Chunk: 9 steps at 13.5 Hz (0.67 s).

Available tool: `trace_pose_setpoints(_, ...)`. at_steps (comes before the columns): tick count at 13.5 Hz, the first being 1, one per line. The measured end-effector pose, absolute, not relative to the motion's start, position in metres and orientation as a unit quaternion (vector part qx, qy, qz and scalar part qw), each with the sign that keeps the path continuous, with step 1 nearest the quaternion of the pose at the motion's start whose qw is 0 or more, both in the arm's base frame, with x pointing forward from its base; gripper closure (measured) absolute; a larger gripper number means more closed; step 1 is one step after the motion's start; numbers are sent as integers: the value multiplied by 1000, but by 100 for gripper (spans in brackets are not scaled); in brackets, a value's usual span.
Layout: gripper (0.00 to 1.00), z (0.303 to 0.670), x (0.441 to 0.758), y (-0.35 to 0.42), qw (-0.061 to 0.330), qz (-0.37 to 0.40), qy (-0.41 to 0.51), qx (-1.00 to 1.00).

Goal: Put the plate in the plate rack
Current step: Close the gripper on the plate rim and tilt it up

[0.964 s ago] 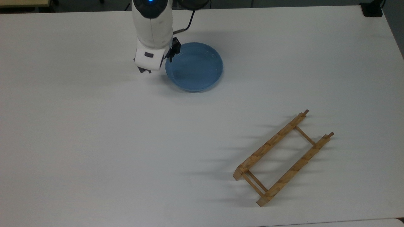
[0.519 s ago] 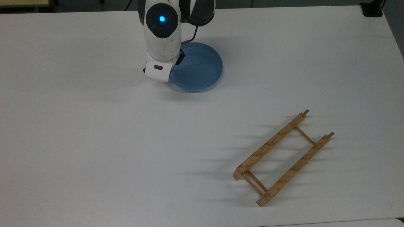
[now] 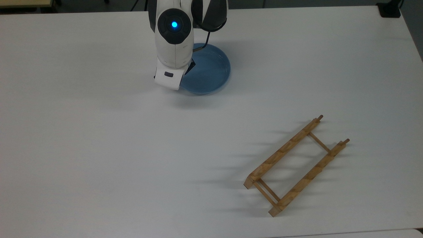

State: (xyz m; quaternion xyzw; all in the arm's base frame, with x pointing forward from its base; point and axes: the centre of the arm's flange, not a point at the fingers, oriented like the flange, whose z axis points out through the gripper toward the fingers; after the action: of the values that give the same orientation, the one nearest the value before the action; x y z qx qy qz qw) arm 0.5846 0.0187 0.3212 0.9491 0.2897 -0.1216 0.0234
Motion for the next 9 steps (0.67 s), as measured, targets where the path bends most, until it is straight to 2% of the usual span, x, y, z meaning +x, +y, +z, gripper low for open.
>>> trace_pose_setpoints(4,93,343,596,19,31,-98,272,957)
trace_pose_setpoints(7,95,395,617,23,43,-58,241,968)
trace_pose_setpoints(9,95,448,629,36,50,-28,221,974)
